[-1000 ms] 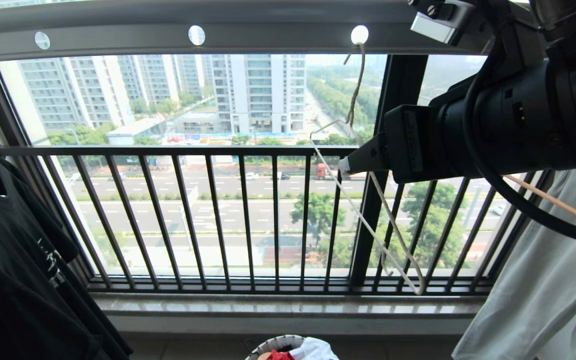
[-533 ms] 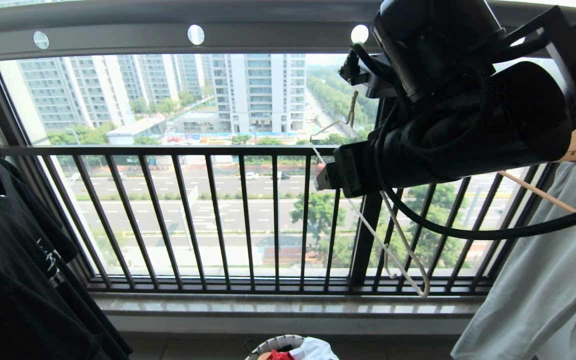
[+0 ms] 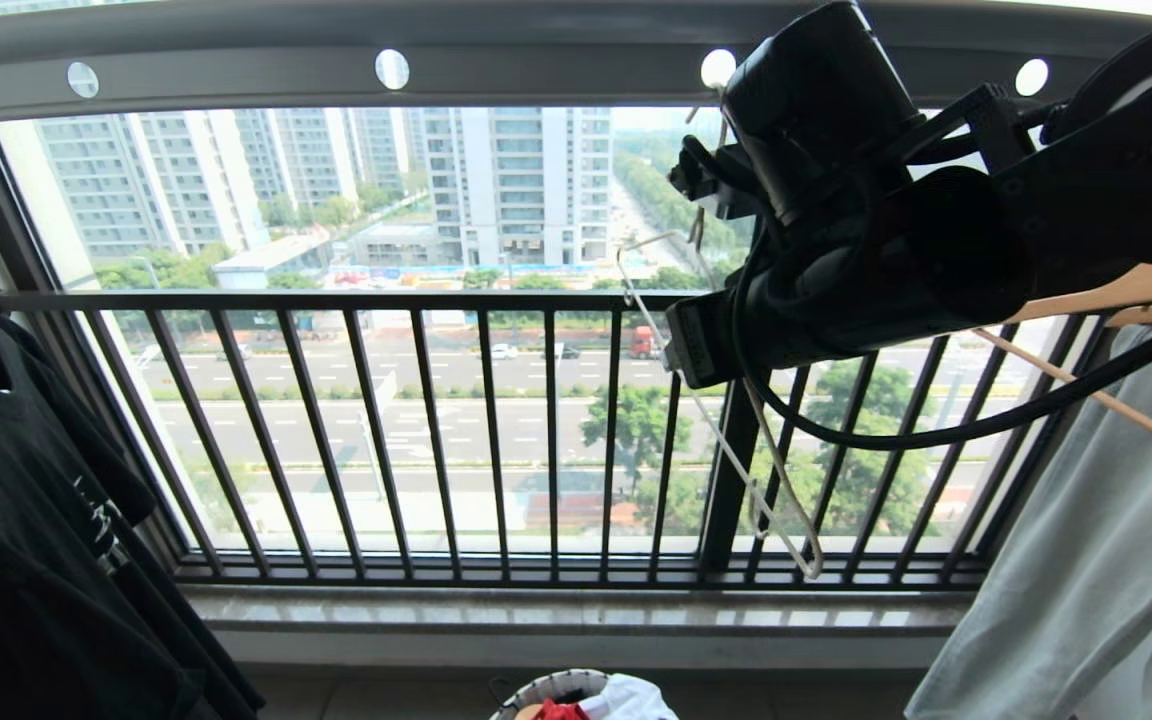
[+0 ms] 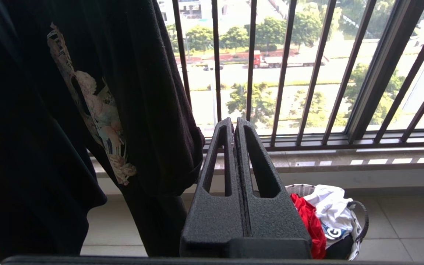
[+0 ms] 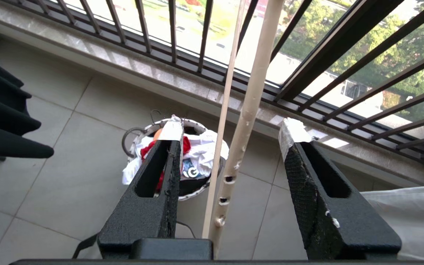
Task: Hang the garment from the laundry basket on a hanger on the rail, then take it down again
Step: Pick up the clothes rack on the clothesline
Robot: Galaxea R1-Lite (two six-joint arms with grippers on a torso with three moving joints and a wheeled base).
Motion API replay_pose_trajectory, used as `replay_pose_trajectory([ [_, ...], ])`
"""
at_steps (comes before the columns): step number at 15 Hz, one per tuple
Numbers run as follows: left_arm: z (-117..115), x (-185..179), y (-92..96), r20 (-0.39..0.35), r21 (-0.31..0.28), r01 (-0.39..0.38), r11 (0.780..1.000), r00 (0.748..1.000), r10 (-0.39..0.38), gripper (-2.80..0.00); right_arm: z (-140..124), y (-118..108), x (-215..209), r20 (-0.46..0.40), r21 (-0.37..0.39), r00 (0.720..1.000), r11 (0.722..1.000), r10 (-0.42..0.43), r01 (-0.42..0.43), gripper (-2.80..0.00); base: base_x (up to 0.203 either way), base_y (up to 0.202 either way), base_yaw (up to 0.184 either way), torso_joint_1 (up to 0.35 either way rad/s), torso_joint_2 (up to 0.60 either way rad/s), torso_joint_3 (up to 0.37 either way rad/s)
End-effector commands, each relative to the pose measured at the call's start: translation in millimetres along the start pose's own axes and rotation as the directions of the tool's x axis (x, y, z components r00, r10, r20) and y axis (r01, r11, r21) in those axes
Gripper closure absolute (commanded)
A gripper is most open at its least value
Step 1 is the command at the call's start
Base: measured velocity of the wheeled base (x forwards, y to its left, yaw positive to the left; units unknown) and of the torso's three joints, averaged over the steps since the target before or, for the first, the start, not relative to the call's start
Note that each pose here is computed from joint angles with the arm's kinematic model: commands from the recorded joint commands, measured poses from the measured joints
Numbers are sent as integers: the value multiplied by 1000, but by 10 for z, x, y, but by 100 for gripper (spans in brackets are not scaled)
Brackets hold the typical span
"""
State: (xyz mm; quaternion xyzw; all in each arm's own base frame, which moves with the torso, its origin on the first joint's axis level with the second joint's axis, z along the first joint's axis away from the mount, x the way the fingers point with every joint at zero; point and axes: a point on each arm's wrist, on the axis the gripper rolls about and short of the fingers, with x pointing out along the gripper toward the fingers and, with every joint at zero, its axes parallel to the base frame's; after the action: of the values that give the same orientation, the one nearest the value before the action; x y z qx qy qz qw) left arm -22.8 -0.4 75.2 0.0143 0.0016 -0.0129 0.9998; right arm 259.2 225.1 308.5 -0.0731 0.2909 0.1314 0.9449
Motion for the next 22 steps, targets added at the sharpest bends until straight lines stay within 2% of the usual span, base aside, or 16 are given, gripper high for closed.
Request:
replay_pose_trajectory([
  [1, 0, 0, 0, 1, 0, 0, 1000, 1000, 0, 0, -3, -4, 2, -4, -1, 1000, 1000, -4, 4, 0, 0, 0, 0, 0, 0, 0],
  [9, -1, 0, 0, 0, 0, 0, 1000, 1000, 0, 0, 0, -37, -62, 7, 2, 1000, 1000, -28, 28, 0, 0, 0, 0, 0, 0, 0],
  [14, 0, 0, 0, 0, 0, 0, 1000, 1000, 0, 0, -25, -68, -219, 15, 0, 1000, 1000, -15, 15, 0, 0, 0, 0, 0, 0, 0],
  [16, 0, 0, 0, 1, 0, 0, 1000, 1000, 0, 0, -35, -62, -331, 28, -2, 1000, 1000, 9, -9, 0, 0, 0, 0, 0, 0, 0],
  [20, 0, 0, 0, 1, 0, 0, 1000, 1000, 0, 0, -15, -68, -564, 55, -5, 990, 991, 131, -130, 0, 0, 0, 0, 0, 0, 0],
  [22, 0, 0, 0, 1, 0, 0, 1000, 1000, 0, 0, -15, -55, -664, 71, -9, 985, 988, 154, -154, 0, 0, 0, 0, 0, 0, 0],
])
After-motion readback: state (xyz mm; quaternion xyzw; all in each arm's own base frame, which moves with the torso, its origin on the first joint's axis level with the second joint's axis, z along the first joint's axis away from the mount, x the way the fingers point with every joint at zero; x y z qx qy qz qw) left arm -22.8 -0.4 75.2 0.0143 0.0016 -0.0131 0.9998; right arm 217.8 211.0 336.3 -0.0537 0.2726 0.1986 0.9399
